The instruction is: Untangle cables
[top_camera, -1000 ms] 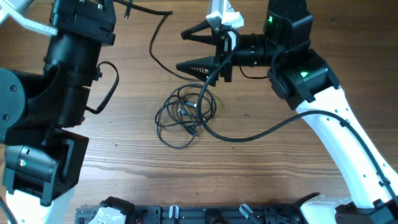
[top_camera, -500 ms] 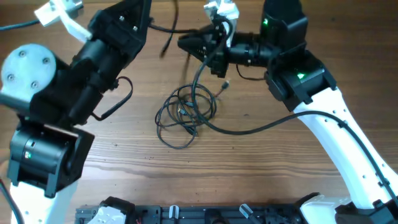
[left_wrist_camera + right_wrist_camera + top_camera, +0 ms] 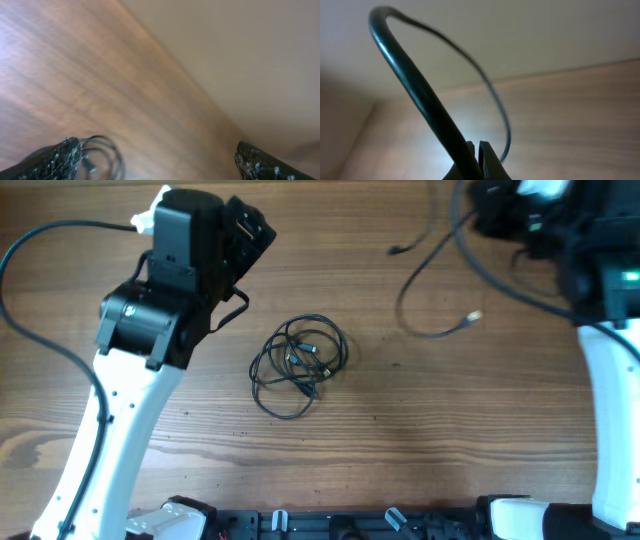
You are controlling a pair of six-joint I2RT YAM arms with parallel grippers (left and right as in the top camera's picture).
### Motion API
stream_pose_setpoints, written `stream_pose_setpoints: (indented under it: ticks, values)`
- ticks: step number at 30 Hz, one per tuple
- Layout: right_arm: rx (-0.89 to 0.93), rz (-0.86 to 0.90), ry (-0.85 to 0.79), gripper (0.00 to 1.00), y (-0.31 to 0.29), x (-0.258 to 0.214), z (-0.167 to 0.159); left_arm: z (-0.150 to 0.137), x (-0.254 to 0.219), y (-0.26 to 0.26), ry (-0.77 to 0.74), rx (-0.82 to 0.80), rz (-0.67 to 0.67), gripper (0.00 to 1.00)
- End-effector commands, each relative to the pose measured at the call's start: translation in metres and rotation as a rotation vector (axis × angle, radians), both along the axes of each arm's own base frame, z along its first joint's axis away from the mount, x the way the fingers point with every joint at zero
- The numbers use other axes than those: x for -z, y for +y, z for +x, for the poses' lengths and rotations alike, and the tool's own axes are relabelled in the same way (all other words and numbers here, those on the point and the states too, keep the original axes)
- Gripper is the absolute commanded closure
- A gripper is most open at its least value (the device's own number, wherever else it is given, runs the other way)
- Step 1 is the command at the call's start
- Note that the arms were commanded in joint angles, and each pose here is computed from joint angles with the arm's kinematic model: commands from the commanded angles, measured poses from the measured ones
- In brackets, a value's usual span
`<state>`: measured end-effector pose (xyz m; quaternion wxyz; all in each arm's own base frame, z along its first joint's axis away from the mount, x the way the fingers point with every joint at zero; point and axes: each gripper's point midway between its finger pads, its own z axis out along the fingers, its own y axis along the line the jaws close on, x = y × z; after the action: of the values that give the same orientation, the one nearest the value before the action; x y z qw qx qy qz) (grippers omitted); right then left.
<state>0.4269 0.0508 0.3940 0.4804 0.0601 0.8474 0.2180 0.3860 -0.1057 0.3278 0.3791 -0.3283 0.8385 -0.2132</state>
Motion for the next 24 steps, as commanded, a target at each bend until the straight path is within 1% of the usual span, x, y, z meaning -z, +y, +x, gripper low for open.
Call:
stream_pose_setpoints:
  ticks: [1, 3, 5, 6, 8, 9, 12, 16, 18, 20, 21, 22, 23, 24]
  values:
    - [0.276, -0.018, -0.05, 0.96, -0.105, -0.015, 0.006, -0.001, 0.021, 0.006, 0.072, 0.027, 0.097, 0.0]
    - [0.398, 0.011, -0.009, 0.96, -0.154, -0.002, 0.004, -0.003, 0.027, 0.006, 0.098, 0.028, 0.105, 0.0]
    - [0.572, 0.065, 0.052, 0.96, -0.219, 0.015, -0.015, -0.004, 0.028, 0.007, 0.103, 0.028, 0.107, 0.0]
    - [0.621, 0.074, 0.076, 0.96, -0.238, 0.022, -0.024, -0.004, 0.028, 0.007, 0.102, 0.028, 0.106, 0.0]
    - [0.881, 0.158, 0.213, 0.96, -0.293, 0.054, -0.069, -0.004, 0.028, 0.007, 0.103, 0.028, 0.106, 0.01]
    - [0.952, 0.171, 0.262, 0.96, -0.309, 0.067, -0.087, -0.004, 0.029, 0.006, 0.104, 0.028, 0.106, 0.0]
    - [1.084, 0.222, 0.356, 0.96, -0.347, 0.108, -0.129, -0.004, 0.029, 0.006, 0.104, 0.028, 0.106, 0.0]
    - [1.234, 0.269, 0.451, 0.96, -0.39, 0.154, -0.168, -0.005, 0.03, 0.001, 0.112, 0.051, 0.088, 0.0]
    - [1.354, 0.277, 0.532, 0.96, -0.407, 0.182, -0.188, -0.005, 0.03, 0.001, 0.112, 0.051, 0.088, 0.0]
    - [1.454, 0.301, 0.575, 0.9, -0.415, 0.195, -0.2, -0.005, 0.03, 0.001, 0.112, 0.051, 0.088, 0.0]
    - [1.483, 0.294, 0.587, 0.86, -0.418, 0.199, -0.204, -0.005, 0.03, 0.001, 0.112, 0.051, 0.088, 0.0]
    - [1.499, 0.292, 0.598, 0.62, -0.419, 0.201, -0.207, -0.005, 0.03, 0.001, 0.112, 0.051, 0.088, 0.0]
    - [1.498, 0.293, 0.606, 0.32, -0.418, 0.203, -0.207, -0.005, 0.03, 0.001, 0.112, 0.051, 0.088, 0.0]
    - [1.498, 0.294, 0.61, 0.13, -0.417, 0.204, -0.207, -0.005, 0.03, 0.001, 0.113, 0.053, 0.086, 0.0]
